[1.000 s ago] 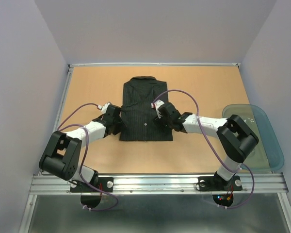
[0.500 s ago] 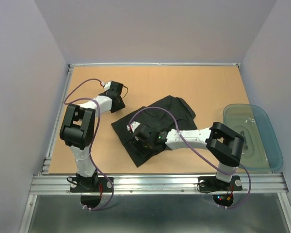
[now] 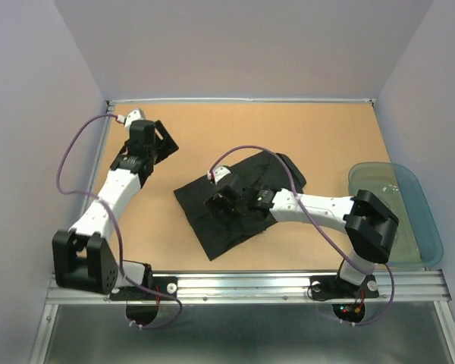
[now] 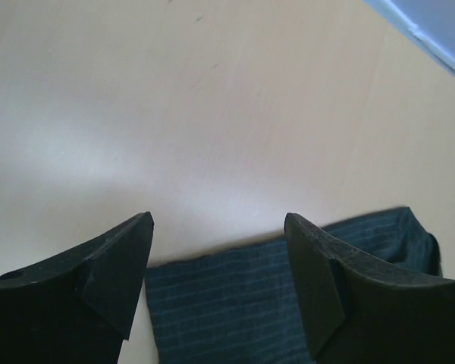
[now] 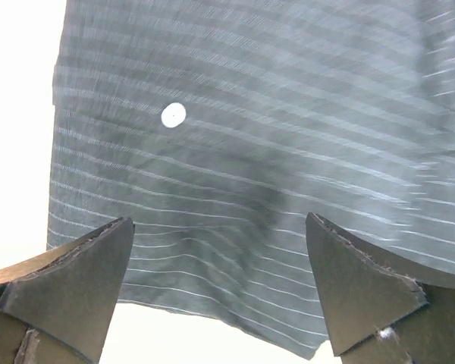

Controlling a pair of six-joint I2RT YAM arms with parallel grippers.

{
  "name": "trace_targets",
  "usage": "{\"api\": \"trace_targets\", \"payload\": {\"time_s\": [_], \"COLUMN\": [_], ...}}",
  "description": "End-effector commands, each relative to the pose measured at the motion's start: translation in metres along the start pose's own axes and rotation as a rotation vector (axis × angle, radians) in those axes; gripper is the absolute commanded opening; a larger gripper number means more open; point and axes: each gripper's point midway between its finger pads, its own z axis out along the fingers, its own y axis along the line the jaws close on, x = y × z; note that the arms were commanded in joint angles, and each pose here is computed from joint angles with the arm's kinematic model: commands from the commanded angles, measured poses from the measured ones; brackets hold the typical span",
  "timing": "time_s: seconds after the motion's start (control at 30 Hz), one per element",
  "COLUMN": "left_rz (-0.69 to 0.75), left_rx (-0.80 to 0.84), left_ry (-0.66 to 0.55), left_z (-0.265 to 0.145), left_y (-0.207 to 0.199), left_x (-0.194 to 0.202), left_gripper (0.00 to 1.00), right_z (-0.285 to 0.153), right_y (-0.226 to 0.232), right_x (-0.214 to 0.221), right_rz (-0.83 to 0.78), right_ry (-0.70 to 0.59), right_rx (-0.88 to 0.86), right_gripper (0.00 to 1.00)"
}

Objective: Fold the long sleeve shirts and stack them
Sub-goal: Fold the shirt

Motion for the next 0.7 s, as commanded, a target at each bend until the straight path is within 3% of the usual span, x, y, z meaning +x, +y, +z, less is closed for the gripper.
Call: {"api": "trace_targets", "payload": {"time_s": [0.0, 0.1, 0.23, 0.33, 0.67], "left_rz": [-0.042, -0.095, -0.149, -0.181, -0.182], "left_rx": [0.013, 0.068, 0.133, 0.145, 0.084], "left_ry": [0.1, 0.248, 0.315, 0.355, 0.425], "left_z": [-0.032, -0.05, -0.061, -0.059, -0.014], "left_y": [0.022, 0.042, 0.047, 0.053, 0.055], "left_x": [0.046, 0.112, 0.147, 0.169, 0.187], "left_gripper": [0.82, 0.8, 0.76, 0.75, 0.72], "right_z": [-0.022, -0.019, -0.006, 0.006, 0.051], "right_y": [-0.032, -0.057, -0.066, -0.067, -0.086], "right_x": [-0.03, -0.018, -0.004, 0.001, 0.001], "right_rz": [0.036, 0.124, 0.15, 0.184, 0.234], "right_ry": [-0.078, -0.058, -0.024, -0.004, 0.008], "right_rx": [0.057, 0.061, 0.057, 0.025, 0.057], "right_gripper": [0.88, 0.62, 0.46, 0.4, 0.4]}}
